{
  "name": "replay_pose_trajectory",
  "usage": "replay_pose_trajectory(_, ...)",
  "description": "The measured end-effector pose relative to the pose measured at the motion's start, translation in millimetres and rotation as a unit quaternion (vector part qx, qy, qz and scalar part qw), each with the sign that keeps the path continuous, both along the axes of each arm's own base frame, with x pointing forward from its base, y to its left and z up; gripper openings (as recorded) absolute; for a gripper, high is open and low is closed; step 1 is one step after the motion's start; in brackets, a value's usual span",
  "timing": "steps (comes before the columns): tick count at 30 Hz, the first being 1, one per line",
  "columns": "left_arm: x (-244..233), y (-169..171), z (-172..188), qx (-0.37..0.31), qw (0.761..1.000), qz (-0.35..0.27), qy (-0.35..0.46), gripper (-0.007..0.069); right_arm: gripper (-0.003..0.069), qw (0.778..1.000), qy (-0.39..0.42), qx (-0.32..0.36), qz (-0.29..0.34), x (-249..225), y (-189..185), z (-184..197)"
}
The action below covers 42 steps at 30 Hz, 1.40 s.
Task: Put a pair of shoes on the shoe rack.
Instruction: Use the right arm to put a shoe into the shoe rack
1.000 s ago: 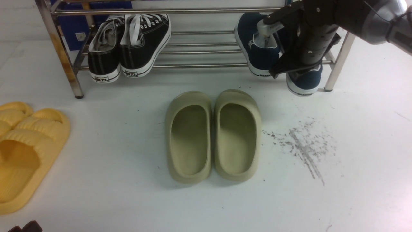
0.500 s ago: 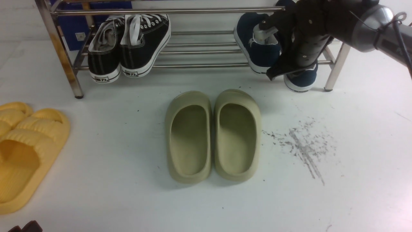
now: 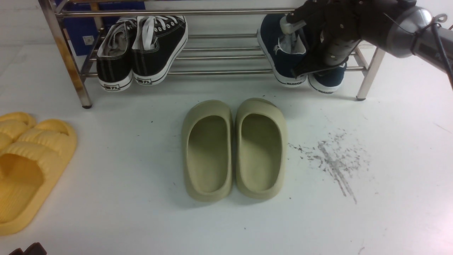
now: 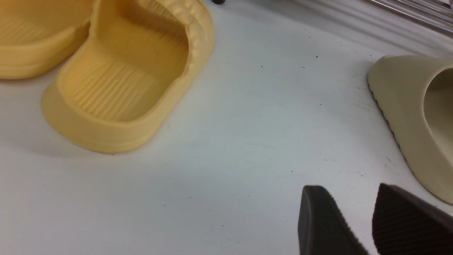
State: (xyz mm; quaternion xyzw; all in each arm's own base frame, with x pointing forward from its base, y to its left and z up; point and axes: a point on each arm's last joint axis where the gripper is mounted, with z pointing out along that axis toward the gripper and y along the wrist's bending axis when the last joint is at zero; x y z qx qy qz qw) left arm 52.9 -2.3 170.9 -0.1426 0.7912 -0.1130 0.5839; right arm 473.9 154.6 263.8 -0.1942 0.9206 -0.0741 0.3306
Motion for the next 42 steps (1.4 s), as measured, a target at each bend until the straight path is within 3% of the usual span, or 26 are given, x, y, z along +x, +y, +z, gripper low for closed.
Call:
replay_pose_trajectory(7, 0.0, 0.0, 0.0, 0.000, 1.000, 0.000, 0.000, 0.0237, 0.0432, 1.000, -0.013, 0.014, -0.019, 0.2, -4.6, 9.7)
replay_pose_trajectory(15, 0.0, 0.0, 0.0, 0.000, 1.000, 0.000, 0.000, 0.0237, 0.0444, 0.999, -0.004, 0.030, -0.033, -14.0, -8.5, 34.6)
replay_pose_trajectory(21, 0.0, 0.0, 0.0, 0.000, 1.000, 0.000, 0.000, 0.0237, 0.0338, 0.997, 0.051, 0.012, -0.051, -31.1, -16.0, 44.5)
replay_pose_trajectory(25, 0.0, 0.0, 0.0, 0.000, 1.000, 0.000, 0.000, 0.0237, 0.0196, 0.995, 0.087, 0.004, -0.042, -44.4, -18.7, 53.7)
replay_pose_trajectory(26, 0.0, 0.0, 0.0, 0.000, 1.000, 0.000, 0.000, 0.0237, 0.0196, 0.995, 0.087, 0.004, -0.042, -44.8, -18.6, 53.7)
replay_pose_trajectory(28, 0.0, 0.0, 0.0, 0.000, 1.000, 0.000, 0.000, 0.0237, 0.0075, 0.993, 0.117, 0.019, -0.027, -53.2, -16.2, 57.7)
replay_pose_trajectory(31, 0.0, 0.0, 0.0, 0.000, 1.000, 0.000, 0.000, 0.0237, -0.0001, 0.990, 0.133, 0.041, -0.013, -54.2, -10.8, 54.2)
replay_pose_trajectory(36, 0.0, 0.0, 0.0, 0.000, 1.000, 0.000, 0.000, 0.0237, -0.0003, 0.993, 0.111, 0.048, -0.001, -32.6, -2.1, 25.7)
replay_pose_trajectory(42, 0.0, 0.0, 0.0, 0.000, 1.000, 0.000, 0.000, 0.0237, -0.0002, 0.994, 0.103, 0.022, -0.031, -14.6, -3.1, -7.5)
